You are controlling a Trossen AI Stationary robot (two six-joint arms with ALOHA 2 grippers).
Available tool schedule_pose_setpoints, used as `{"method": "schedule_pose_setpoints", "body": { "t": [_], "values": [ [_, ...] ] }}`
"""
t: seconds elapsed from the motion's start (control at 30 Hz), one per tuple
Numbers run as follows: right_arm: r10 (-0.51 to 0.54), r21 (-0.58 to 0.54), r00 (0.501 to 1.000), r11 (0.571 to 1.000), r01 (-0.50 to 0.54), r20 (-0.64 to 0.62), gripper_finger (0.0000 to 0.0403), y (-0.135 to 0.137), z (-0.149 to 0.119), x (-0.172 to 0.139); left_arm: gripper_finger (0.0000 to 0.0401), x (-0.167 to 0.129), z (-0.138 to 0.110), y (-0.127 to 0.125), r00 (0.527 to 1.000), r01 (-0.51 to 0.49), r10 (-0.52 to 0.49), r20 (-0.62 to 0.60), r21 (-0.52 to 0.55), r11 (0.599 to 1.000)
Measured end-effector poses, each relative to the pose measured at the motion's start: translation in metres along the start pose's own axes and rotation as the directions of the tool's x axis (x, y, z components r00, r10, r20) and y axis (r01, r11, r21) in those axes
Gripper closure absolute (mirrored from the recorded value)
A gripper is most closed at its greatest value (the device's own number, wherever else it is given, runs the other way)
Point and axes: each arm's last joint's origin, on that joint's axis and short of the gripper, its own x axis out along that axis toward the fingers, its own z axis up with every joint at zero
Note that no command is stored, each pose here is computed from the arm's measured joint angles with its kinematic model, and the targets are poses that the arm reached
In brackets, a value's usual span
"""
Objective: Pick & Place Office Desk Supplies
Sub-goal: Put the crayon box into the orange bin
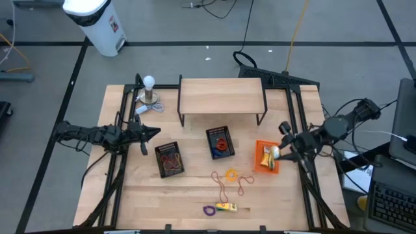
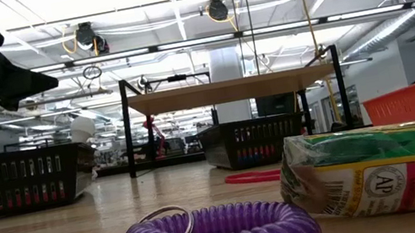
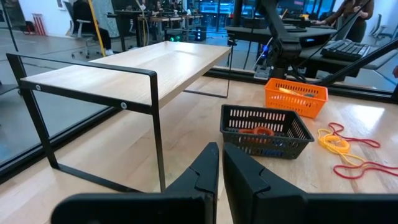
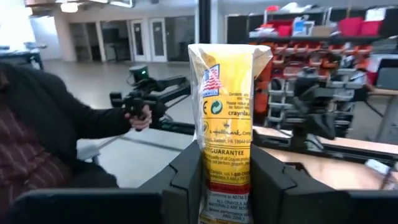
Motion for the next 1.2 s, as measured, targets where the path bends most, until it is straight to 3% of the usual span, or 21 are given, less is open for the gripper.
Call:
{"method": "schedule_pose_setpoints", "body": {
  "t": [0.6, 0.9, 1.2],
  "values": [
    [-0.177, 0.028, 0.982, 0.984, 0.175, 0.071, 0.0321, -0.017, -0.048, -0.051, 0.0380, 0.000, 0.000, 0.000, 1.000, -0.001, 0.001, 0.001, -0.026, 1.000],
    [-0.257, 0.036, 0.966, 0.966, 0.256, 0.021, 0.0321, -0.021, -0.088, -0.050, 0.0380, 0.000, 0.000, 0.000, 1.000, -0.002, 0.002, 0.001, -0.026, 1.000],
    [-0.265, 0.084, 0.962, 0.959, 0.270, -0.064, 0.0320, -0.023, -0.126, -0.042, 0.0380, 0.000, 0.000, 0.000, 1.000, -0.002, 0.002, 0.001, -0.024, 1.000]
  ]
}}
